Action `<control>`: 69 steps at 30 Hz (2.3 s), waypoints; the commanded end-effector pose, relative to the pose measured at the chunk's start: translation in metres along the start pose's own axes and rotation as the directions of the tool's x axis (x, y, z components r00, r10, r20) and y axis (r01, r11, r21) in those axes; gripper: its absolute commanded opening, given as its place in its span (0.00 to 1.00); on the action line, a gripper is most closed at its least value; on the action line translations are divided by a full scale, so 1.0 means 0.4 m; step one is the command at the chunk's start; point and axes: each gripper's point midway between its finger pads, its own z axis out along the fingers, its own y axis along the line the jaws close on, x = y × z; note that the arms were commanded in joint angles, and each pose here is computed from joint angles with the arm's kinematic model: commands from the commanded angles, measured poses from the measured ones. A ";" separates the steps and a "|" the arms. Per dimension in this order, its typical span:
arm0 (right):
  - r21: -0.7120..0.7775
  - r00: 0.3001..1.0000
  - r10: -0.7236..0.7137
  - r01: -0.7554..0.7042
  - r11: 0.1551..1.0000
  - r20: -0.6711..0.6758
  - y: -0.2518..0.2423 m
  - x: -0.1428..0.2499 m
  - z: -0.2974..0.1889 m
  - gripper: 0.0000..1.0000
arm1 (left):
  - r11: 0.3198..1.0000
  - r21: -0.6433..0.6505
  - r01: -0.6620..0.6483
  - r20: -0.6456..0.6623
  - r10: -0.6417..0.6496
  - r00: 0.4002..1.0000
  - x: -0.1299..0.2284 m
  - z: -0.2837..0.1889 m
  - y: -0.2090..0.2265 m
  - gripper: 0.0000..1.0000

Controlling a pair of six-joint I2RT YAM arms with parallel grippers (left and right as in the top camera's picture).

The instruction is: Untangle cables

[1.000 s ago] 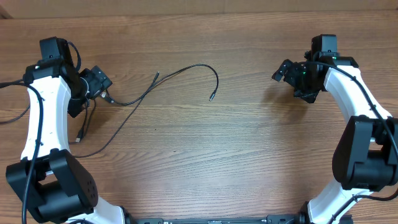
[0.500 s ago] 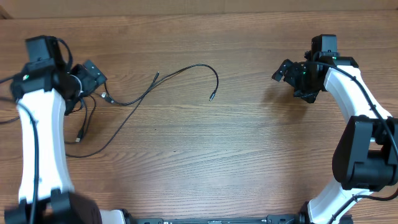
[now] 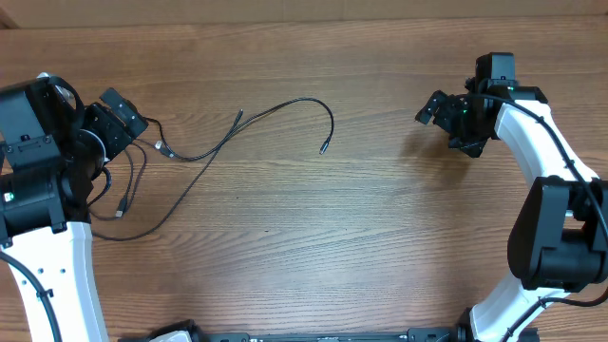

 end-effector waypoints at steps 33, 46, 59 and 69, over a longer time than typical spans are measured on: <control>-0.016 0.999 -0.010 0.011 1.000 0.038 0.019 -0.020 -0.031 1.00 | 0.995 -0.098 0.001 -0.188 -0.020 0.982 0.175 0.102 0.100 1.00; -0.016 0.999 -0.010 0.011 1.000 0.038 0.019 -0.020 -0.031 1.00 | 0.998 -0.052 -0.035 -0.178 0.026 0.984 0.306 0.038 0.130 0.99; -0.016 0.999 -0.010 0.011 1.000 0.038 0.019 -0.020 -0.031 1.00 | 0.998 -0.003 -0.064 -0.149 0.063 0.987 0.400 -0.001 0.160 0.99; -0.016 0.999 -0.010 0.011 1.000 0.038 0.019 -0.020 -0.031 1.00 | 0.998 -0.015 -0.064 -0.171 0.061 0.983 0.432 0.016 0.180 0.99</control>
